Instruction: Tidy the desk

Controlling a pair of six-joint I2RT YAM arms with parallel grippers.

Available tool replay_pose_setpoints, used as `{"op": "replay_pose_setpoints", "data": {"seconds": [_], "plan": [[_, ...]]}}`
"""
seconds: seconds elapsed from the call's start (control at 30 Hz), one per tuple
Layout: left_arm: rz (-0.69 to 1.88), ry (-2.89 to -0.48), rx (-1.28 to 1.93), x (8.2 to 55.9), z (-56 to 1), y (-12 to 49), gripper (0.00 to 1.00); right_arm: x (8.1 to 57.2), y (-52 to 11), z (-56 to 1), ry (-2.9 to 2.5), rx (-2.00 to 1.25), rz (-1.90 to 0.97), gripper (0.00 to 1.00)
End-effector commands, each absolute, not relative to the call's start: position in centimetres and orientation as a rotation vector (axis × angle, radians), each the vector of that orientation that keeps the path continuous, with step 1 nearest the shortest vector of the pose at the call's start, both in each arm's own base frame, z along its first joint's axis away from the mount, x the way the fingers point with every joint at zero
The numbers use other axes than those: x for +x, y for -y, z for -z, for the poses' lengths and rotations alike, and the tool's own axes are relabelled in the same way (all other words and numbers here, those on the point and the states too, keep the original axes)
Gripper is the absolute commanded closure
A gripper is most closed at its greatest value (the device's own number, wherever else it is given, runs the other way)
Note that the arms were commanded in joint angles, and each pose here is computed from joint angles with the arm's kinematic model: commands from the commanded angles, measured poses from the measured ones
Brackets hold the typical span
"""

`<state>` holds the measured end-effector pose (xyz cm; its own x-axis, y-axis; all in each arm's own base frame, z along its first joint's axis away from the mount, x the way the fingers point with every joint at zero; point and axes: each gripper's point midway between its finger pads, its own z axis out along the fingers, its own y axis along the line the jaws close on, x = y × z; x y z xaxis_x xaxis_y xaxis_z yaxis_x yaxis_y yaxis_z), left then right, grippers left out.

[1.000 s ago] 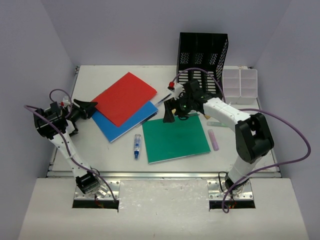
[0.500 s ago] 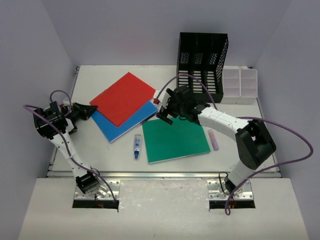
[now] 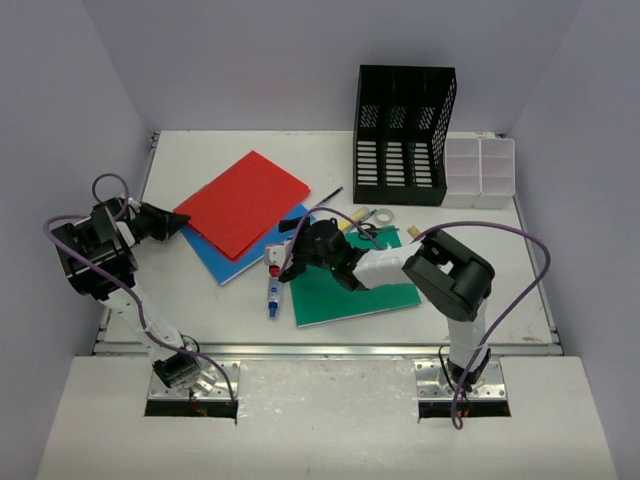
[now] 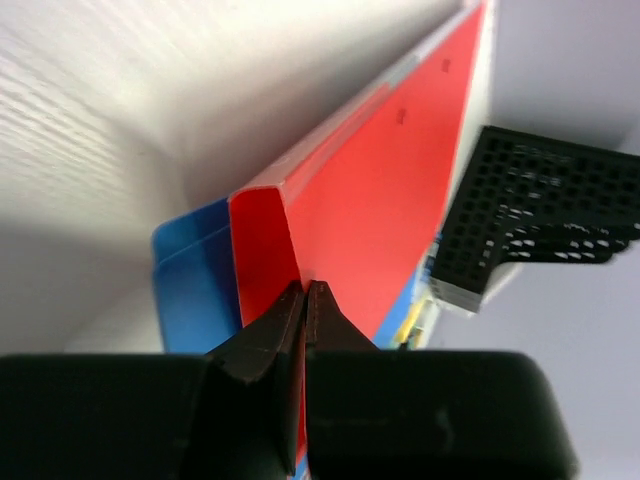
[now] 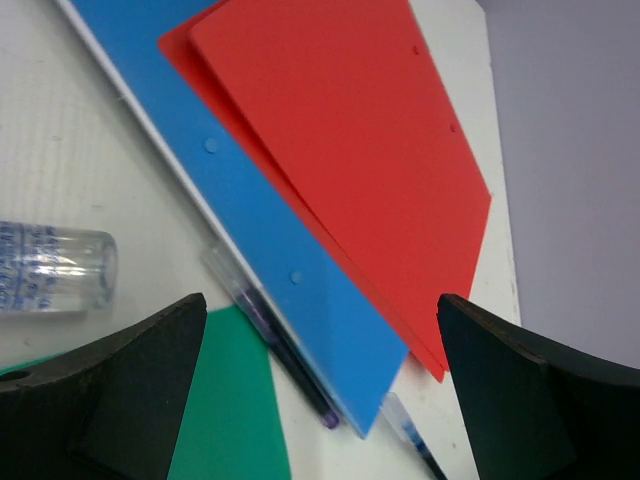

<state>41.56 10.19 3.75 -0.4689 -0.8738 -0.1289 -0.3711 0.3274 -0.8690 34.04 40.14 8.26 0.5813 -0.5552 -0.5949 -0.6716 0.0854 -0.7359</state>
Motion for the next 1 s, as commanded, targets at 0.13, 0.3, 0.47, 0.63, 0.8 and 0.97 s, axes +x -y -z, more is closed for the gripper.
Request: {"op": "replay_pose_setpoints", "data": {"seconds": [0.13, 0.3, 0.47, 0.63, 0.8, 0.97], "plan": [[0.962, -2.220, -1.370, 38.1, -3.3, -9.6, 1.00, 35.3, -44.8, -12.0, -0.885, -1.391, -0.094, 0.01], [1.005, -2.218, -1.419, 37.8, -3.9, -8.9, 1.00, 33.5, -45.9, -12.2, -0.753, -1.359, -0.119, 0.01], [1.023, -2.218, -1.425, 37.7, -5.7, -8.6, 1.00, 31.7, -46.9, -11.1, -0.697, -1.412, -0.175, 0.01], [1.030, -2.228, -1.412, 37.4, -6.9, -8.3, 1.00, 29.6, -47.1, -9.4, -0.668, -1.523, -0.242, 0.01], [1.043, -2.248, -1.402, 36.6, -7.2, -7.8, 1.00, 28.1, -46.6, -7.0, -0.687, -1.663, -0.277, 0.01], [1.029, -2.294, -1.399, 35.3, -6.7, -7.1, 1.00, 29.2, -47.8, -5.2, -0.734, -1.733, -0.234, 0.01]]}}
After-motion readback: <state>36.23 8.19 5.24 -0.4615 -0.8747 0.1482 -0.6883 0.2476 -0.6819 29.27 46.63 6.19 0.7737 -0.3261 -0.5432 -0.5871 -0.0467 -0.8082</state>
